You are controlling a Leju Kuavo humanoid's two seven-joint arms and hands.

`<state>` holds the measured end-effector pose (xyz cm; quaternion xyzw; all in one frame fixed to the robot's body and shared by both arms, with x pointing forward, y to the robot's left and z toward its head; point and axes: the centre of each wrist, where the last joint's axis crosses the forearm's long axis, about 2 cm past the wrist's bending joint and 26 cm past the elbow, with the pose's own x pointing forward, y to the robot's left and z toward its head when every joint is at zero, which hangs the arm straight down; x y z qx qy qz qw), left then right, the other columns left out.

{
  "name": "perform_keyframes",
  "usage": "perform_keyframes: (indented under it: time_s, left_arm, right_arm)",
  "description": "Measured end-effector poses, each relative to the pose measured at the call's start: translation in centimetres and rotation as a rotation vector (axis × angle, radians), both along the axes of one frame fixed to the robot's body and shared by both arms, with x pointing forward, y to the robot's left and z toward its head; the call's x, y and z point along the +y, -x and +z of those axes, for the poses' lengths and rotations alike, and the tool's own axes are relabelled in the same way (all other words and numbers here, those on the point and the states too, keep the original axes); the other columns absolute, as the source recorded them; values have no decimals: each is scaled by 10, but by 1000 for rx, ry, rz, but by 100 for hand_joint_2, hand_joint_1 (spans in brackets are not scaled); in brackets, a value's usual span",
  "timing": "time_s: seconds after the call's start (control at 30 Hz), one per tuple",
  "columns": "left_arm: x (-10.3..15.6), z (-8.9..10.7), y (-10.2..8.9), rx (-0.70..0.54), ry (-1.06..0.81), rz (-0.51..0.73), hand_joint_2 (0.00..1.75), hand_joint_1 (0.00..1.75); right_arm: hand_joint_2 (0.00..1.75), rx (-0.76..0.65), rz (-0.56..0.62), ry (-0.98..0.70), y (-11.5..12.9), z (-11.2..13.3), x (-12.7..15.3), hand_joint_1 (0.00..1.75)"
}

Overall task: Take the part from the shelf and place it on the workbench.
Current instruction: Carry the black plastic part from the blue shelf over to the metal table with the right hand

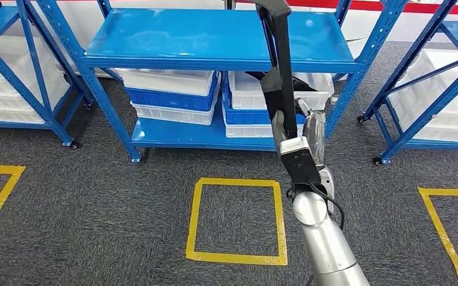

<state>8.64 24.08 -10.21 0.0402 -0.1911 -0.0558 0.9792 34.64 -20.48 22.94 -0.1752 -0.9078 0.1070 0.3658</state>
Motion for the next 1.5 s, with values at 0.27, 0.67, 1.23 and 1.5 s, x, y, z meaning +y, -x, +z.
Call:
perform_keyframes:
  time_s: [0.27,0.67,1.23,1.5]
  left_arm:
    - [-2,0,2,3,3,6,0,0]
    - [-1,-2,12,59,-12,62,0,0]
    - [0,-3,15,66,-8,77,0,0]
    - [0,-3,16,66,-10,126,0,0]
  right_arm:
    - [175,24,27,9,-8,-2,5,175]
    - [175,76,124,-53,-21,-7,17,175]
    - [175,111,141,-69,-24,-15,26,175]
    - [175,93,178,-61,-33,-6,32,175]
